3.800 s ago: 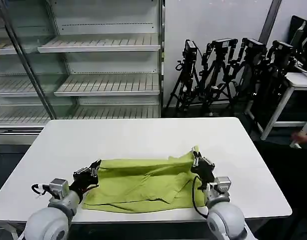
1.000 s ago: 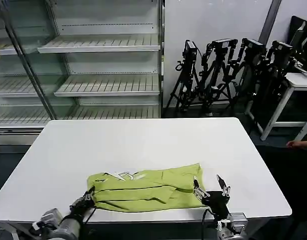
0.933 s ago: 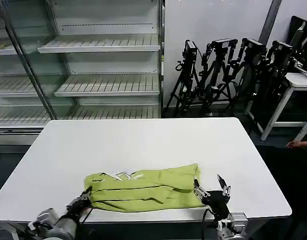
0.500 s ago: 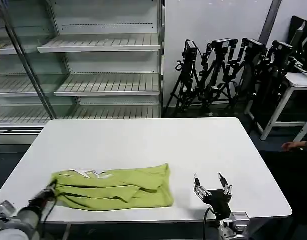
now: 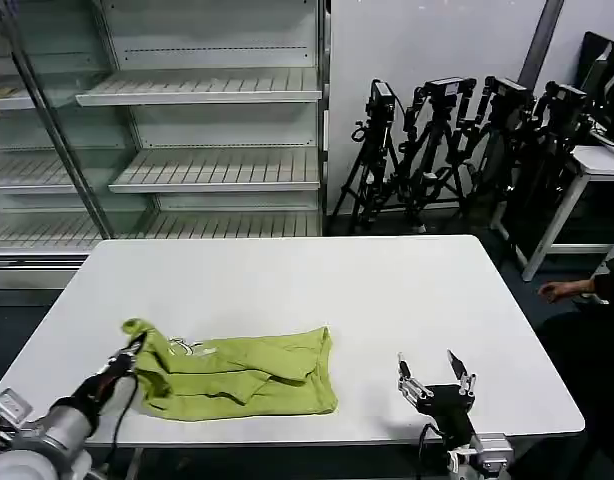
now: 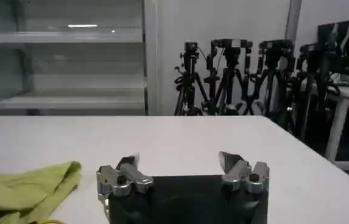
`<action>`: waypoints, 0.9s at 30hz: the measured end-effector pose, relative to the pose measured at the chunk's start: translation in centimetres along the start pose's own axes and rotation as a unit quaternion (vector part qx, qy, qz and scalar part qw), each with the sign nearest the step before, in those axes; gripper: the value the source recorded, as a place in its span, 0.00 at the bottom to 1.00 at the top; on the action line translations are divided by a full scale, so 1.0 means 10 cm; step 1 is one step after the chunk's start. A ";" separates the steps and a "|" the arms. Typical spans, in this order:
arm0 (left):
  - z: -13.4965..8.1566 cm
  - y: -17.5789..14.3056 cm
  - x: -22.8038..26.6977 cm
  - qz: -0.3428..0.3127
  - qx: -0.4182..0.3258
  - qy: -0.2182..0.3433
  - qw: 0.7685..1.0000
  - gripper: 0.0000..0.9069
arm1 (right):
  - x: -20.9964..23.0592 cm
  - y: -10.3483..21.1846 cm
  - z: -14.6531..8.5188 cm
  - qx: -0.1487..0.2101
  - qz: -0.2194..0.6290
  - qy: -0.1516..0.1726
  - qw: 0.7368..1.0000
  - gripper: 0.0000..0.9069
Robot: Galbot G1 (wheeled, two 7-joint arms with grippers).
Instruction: Fold and organize the clothes.
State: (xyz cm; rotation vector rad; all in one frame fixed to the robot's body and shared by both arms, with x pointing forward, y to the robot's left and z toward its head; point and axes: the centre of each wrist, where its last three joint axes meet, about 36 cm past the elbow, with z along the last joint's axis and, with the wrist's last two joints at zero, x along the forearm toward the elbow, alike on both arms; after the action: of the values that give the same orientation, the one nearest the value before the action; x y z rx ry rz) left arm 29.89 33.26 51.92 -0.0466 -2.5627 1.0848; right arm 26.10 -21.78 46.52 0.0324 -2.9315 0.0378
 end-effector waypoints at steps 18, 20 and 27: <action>0.79 -0.61 -0.44 0.124 0.060 0.099 0.986 0.07 | 0.12 -0.10 0.01 0.005 0.032 0.004 0.999 1.00; 0.87 -0.65 -0.51 0.127 0.056 0.108 0.984 0.07 | 0.13 -0.11 0.02 0.005 0.034 0.006 0.999 1.00; 1.15 -0.77 -0.72 0.127 0.030 0.138 0.982 1.00 | 0.13 -0.12 0.05 0.008 0.043 0.010 0.999 1.00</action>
State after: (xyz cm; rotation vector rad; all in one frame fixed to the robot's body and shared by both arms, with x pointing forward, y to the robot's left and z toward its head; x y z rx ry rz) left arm 33.54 18.71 47.67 -0.4854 -2.3156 1.1538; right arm 24.76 -22.99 46.31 -0.0926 -2.9105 0.0734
